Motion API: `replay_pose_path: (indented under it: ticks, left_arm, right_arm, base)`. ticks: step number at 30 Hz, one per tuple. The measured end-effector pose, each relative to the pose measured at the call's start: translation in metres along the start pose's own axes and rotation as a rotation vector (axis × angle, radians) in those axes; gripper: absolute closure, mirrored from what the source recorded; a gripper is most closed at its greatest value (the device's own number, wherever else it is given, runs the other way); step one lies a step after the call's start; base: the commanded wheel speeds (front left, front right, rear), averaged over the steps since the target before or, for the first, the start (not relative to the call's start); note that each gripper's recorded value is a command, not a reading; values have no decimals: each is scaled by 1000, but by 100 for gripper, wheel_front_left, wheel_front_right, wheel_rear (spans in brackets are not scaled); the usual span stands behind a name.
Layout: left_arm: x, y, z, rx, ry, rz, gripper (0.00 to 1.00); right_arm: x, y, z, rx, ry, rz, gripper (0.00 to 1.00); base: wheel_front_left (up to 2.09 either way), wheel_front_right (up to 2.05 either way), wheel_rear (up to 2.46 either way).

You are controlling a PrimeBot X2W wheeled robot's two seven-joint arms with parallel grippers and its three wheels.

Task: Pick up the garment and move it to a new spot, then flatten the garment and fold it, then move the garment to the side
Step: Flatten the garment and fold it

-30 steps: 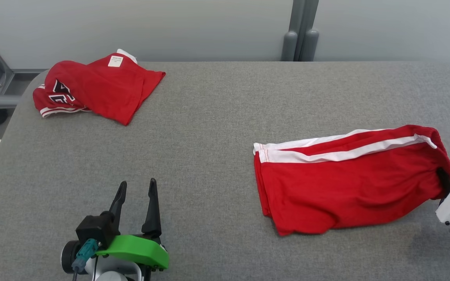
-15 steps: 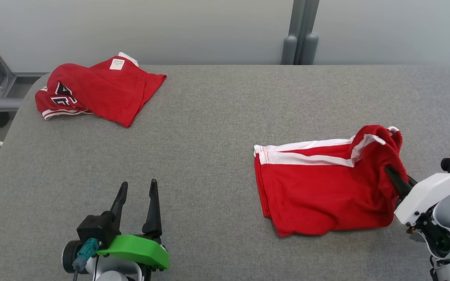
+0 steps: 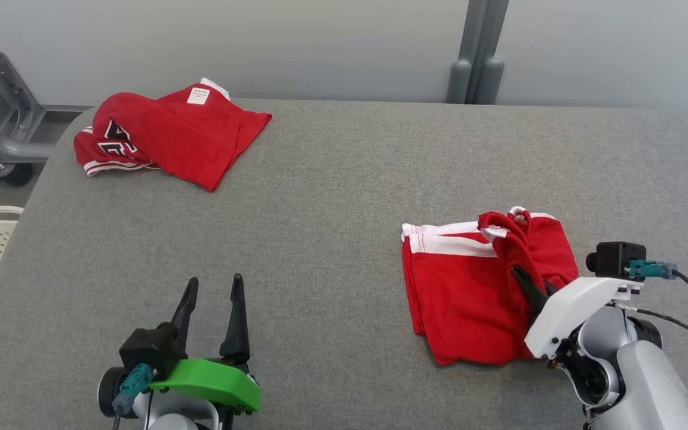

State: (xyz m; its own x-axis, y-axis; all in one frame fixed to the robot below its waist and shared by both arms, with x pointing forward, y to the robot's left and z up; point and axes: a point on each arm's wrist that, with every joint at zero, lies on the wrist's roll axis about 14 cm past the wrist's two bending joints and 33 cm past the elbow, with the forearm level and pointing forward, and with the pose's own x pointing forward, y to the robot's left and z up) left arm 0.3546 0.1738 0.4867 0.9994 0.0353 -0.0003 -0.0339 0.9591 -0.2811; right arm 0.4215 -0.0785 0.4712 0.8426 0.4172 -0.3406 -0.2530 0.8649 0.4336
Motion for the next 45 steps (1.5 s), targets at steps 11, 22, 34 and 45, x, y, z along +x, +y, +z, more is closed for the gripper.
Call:
replay_pose_path:
  ticks: [11,22,34,45]
  left_arm:
    - [-2,8,2,-8,-5,26,0]
    - [-5,6,3,-14,-10,21,0]
    - [-10,5,4,-15,-15,15,0]
    - [-9,-3,3,-15,-15,-7,0]
  right_arm:
    - [30,20,-42,-50,83,36,100]
    - [40,35,-62,-132,123,71,69]
    - [37,61,-67,-219,117,146,0]
    - [35,58,-37,-295,29,125,0]
  base:
    - [0,0,0]
    - [0,0,0]
    - [0,0,0]
    - [0,0,0]
